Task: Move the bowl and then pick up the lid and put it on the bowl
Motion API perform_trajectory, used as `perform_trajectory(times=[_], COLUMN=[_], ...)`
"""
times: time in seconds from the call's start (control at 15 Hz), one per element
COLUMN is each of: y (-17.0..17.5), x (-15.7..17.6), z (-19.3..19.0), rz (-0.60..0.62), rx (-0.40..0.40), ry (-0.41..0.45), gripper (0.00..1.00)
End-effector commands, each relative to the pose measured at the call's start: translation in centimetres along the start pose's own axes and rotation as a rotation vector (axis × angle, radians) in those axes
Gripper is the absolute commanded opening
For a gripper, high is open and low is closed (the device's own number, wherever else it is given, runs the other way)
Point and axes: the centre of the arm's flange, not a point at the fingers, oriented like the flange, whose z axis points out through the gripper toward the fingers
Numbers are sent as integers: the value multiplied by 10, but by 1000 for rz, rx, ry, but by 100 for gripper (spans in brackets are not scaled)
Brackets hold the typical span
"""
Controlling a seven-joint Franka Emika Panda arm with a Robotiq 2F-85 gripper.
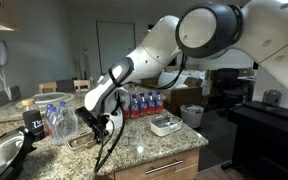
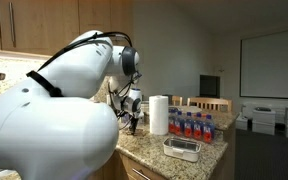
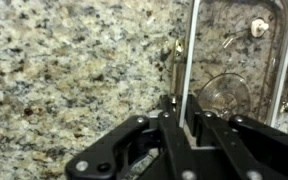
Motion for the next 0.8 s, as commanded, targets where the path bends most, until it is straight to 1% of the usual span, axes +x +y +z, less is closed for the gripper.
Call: perform_trajectory(times=[0.0, 0.27, 0.6, 0.73], y=[11, 13, 14, 16], x=[-2, -7, -12, -14], z=[-2, -9, -26, -32], rz=[63, 106, 155, 167], rx=[58, 154, 296, 341], ry=[14, 25, 56, 69], gripper=[8, 8, 8, 8])
